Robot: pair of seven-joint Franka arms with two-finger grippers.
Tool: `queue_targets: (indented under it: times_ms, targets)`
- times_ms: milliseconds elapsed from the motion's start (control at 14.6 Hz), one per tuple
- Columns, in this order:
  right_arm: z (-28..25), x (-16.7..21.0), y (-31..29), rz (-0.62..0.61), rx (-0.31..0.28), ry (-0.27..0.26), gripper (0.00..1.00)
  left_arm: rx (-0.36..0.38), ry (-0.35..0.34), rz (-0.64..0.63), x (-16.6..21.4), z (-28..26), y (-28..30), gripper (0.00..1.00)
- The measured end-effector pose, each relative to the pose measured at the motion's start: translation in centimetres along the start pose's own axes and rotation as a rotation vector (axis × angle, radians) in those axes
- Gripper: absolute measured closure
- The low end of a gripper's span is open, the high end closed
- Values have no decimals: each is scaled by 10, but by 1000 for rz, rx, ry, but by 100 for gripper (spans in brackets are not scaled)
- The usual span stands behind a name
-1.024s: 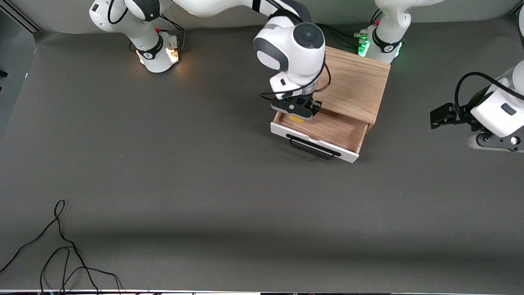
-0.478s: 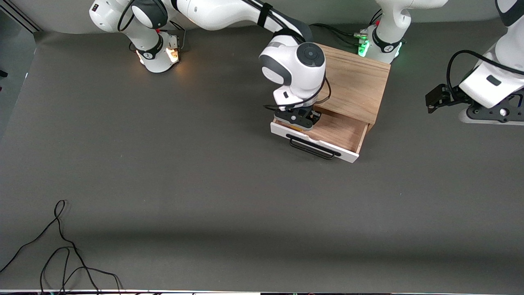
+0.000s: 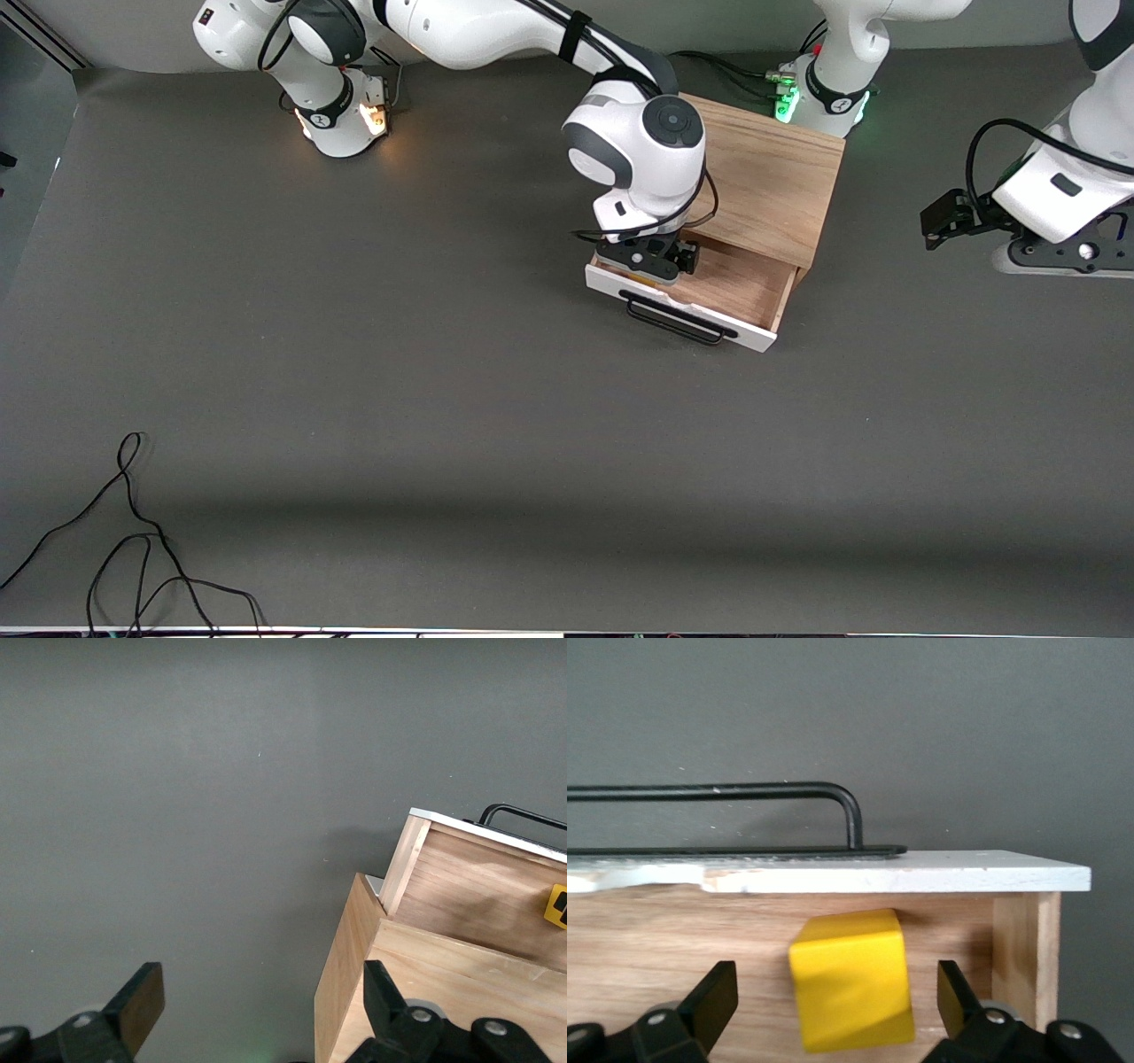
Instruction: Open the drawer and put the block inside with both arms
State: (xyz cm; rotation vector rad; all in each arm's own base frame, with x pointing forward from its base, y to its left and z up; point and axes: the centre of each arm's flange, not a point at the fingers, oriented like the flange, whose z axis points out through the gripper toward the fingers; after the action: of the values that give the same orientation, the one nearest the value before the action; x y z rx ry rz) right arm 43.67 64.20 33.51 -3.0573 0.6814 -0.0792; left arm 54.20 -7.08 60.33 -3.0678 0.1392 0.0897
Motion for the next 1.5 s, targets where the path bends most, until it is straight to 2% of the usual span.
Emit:
queue_targets:
  times_ms: [273, 410, 683, 956, 1298, 1502]
  targets:
    - [-55, 14, 11, 21, -23, 8, 0, 1, -2, 12, 0, 0, 7, 0]
    - [-111, 37, 25, 55, 6, 14, 0, 1, -3, 11, 0, 0, 6, 0]
    - [-216, 148, 111, 82, 40, -10, 0, 2, -6, 8, 0, 0, 5, 0]
    - [-267, 241, 235, -48, 45, -22, 0, 4, -8, 21, -1, -1, 12, 0]
    - [-292, 313, 381, -274, -5, -39, 0, 4, -14, 17, -1, 0, 10, 0]
    - [-296, 350, 447, -373, -11, -44, 0, 4, -14, 19, -2, 0, 11, 0]
